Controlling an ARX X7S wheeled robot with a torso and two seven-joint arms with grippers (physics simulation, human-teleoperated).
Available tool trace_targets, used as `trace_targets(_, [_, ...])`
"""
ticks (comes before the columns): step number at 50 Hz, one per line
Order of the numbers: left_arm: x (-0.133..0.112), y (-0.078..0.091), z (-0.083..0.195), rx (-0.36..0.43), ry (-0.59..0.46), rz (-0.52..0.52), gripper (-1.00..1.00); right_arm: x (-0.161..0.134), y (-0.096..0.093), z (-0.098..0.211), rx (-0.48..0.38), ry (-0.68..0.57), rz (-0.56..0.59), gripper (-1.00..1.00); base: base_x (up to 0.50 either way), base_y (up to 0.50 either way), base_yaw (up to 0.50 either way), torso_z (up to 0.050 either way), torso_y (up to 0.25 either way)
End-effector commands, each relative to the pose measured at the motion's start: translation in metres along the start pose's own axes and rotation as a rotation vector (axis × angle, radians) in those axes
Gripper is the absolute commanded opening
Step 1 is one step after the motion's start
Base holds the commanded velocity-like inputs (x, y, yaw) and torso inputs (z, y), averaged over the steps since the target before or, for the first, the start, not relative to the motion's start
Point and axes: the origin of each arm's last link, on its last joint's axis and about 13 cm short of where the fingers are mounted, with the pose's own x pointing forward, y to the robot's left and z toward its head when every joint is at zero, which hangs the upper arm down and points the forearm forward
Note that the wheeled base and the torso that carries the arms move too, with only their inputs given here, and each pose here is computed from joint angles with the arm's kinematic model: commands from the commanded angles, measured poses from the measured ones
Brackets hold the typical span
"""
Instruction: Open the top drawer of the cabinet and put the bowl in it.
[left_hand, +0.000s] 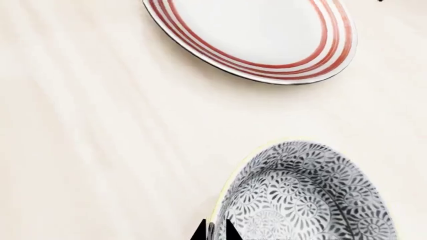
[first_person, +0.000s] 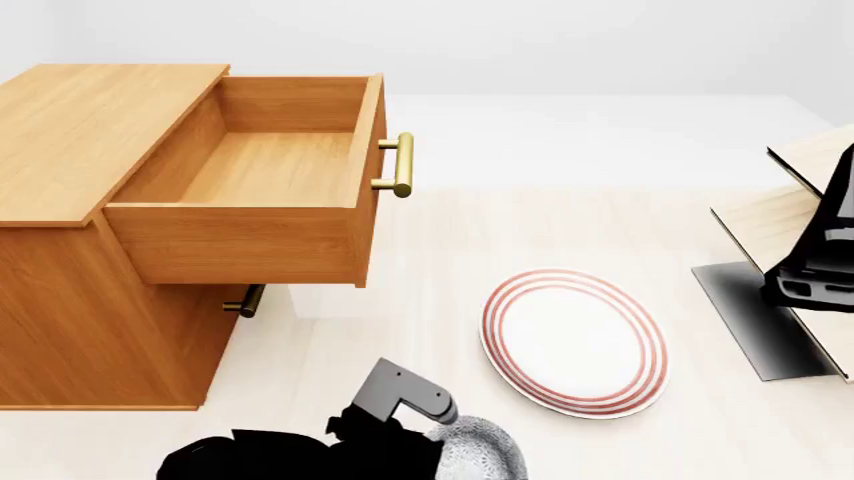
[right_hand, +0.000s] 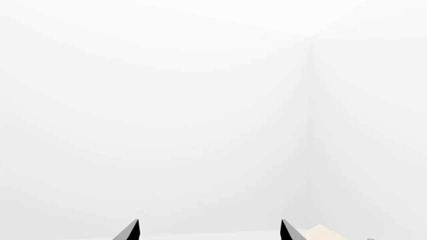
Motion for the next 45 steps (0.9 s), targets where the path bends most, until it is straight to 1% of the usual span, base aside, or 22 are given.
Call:
trace_targets(1, [-0.009, 0.000, 0.014, 0.021, -0.054, 0.010, -1.00, 0.000, 0.000, 0.000, 0.000, -0.001, 0.000, 1.00, 0.00, 0.00, 0.00, 0.000, 0.000])
trace_targets(9, [-0.024, -0.006, 0.032, 0.052, -0.125, 0.006, -1.00, -0.001, 0.000, 0.002, 0.000, -0.006, 0.000, 1.00, 0.00, 0.00, 0.00, 0.000, 0.000])
trace_targets(22, [-0.038, -0.019, 0.045, 0.096, -0.176, -0.014, -1.00, -0.001, 0.000, 0.005, -0.001, -0.012, -0.001, 1.00, 0.00, 0.00, 0.00, 0.000, 0.000])
trace_targets(34, [-0.055, -0.043, 0.060, 0.172, -0.236, -0.055, -1.00, 0.000, -0.001, 0.011, -0.004, -0.021, -0.011, 1.00, 0.00, 0.00, 0.00, 0.000, 0.000])
trace_targets(45, [-0.064, -0.059, 0.081, 0.227, -0.275, -0.077, -1.00, -0.001, -0.003, 0.017, -0.006, -0.033, -0.020, 1.00, 0.00, 0.00, 0.00, 0.000, 0.001])
